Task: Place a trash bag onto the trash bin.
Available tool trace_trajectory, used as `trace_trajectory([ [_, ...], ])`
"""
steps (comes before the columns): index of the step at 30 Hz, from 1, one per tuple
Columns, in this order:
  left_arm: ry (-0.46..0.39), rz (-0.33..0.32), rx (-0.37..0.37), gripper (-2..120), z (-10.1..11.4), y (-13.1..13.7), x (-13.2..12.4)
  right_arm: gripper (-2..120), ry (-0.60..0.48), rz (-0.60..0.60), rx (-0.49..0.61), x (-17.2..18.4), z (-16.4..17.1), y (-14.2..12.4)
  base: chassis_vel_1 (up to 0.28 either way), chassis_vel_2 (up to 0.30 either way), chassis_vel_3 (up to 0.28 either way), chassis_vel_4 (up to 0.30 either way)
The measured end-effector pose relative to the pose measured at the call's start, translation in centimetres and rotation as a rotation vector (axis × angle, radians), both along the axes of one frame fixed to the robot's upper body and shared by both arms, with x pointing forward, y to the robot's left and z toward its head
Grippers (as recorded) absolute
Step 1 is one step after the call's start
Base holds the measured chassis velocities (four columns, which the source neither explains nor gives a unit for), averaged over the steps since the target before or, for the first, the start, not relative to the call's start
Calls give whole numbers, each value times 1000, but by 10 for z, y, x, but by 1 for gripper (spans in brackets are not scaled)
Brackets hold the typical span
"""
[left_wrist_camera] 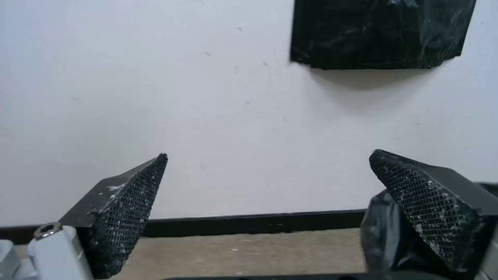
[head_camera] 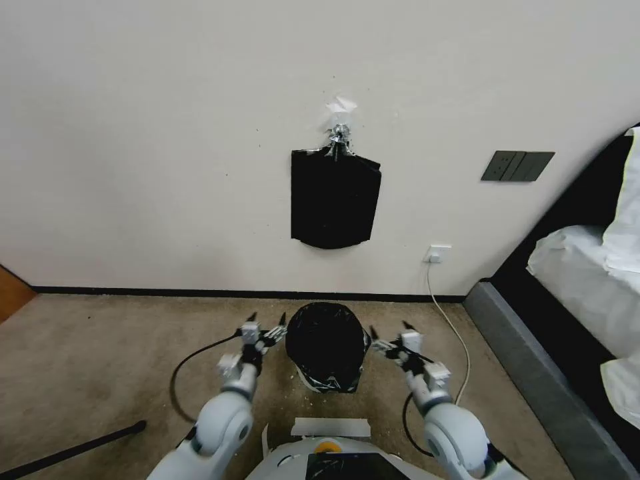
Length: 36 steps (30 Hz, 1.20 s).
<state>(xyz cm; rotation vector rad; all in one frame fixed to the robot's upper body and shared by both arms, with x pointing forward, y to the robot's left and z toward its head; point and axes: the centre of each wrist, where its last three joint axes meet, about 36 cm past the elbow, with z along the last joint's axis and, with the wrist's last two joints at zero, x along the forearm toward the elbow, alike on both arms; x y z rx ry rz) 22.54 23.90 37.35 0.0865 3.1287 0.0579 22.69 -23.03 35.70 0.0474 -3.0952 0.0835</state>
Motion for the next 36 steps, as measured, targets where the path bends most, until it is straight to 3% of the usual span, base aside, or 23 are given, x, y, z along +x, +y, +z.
trace_trajectory([
  [8,-29,55,1,100,-8,-9,-36,100,-79,-41,48,-6,-4,19,0,0,0,0],
  [36,-22,61,-9,100,-9,-10,-34,100,-75,-41,55,-4,-1,20,0,0,0,0],
])
